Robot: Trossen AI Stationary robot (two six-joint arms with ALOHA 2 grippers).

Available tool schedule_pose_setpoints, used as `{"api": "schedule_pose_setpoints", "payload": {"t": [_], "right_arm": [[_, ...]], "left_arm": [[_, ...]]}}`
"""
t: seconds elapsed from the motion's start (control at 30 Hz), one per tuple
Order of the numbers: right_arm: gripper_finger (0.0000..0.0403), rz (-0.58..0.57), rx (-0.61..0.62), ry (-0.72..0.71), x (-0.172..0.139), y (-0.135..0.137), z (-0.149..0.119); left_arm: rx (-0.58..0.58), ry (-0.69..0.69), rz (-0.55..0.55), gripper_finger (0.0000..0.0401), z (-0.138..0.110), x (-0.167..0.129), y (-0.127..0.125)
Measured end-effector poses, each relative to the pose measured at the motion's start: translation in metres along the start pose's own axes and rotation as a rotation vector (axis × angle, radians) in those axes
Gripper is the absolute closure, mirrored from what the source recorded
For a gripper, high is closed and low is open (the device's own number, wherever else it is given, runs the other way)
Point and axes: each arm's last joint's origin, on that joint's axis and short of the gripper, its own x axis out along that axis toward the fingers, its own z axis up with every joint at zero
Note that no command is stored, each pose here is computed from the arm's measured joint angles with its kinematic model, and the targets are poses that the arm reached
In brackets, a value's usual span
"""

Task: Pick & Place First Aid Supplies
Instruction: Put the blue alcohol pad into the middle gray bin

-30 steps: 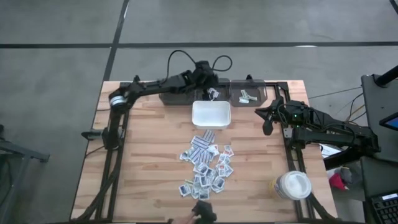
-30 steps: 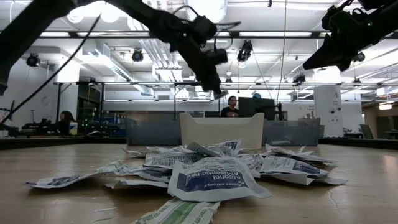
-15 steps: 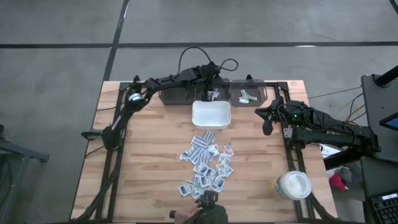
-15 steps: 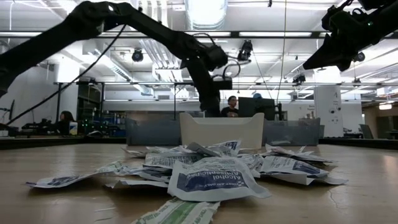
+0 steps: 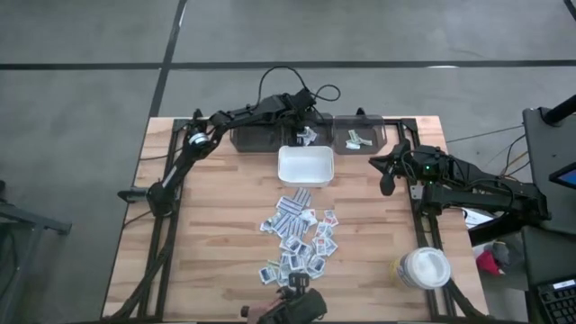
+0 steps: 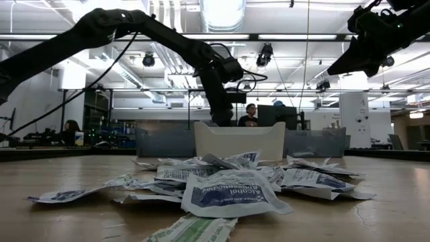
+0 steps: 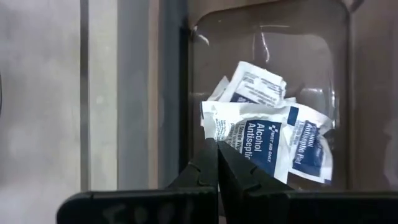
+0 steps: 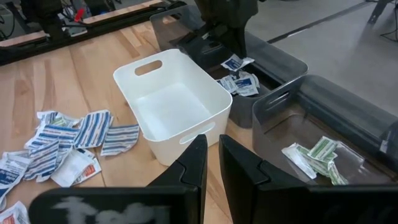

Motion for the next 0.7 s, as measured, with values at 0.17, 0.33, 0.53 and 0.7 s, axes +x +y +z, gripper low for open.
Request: {"api": "schedule_pose_setpoints", "payload": {"t": [0.17, 0.33, 0.53, 0.7], "right_arm": [[0.0364, 0.000, 0.000, 0.000, 0.000, 0.000, 0.000], [0.0364, 0.000, 0.000, 0.000, 0.000, 0.000, 0.000], [0.0364, 0.000, 0.000, 0.000, 0.000, 0.000, 0.000], [0.0364, 0.000, 0.000, 0.000, 0.000, 0.000, 0.000]], "left_arm": [[-0.006, -0.029, -0.038, 0.0374, 0.001, -0.001, -0.001], [-0.011, -0.005, -0.020, 0.0321, 0.001, -0.003, 0.000], [-0.050, 0.047, 0.025, 0.0294, 0.011, -0.047, 0.001], [-0.180, 0.097, -0.030, 0.0293, 0.015, -0.093, -0.016]]}}
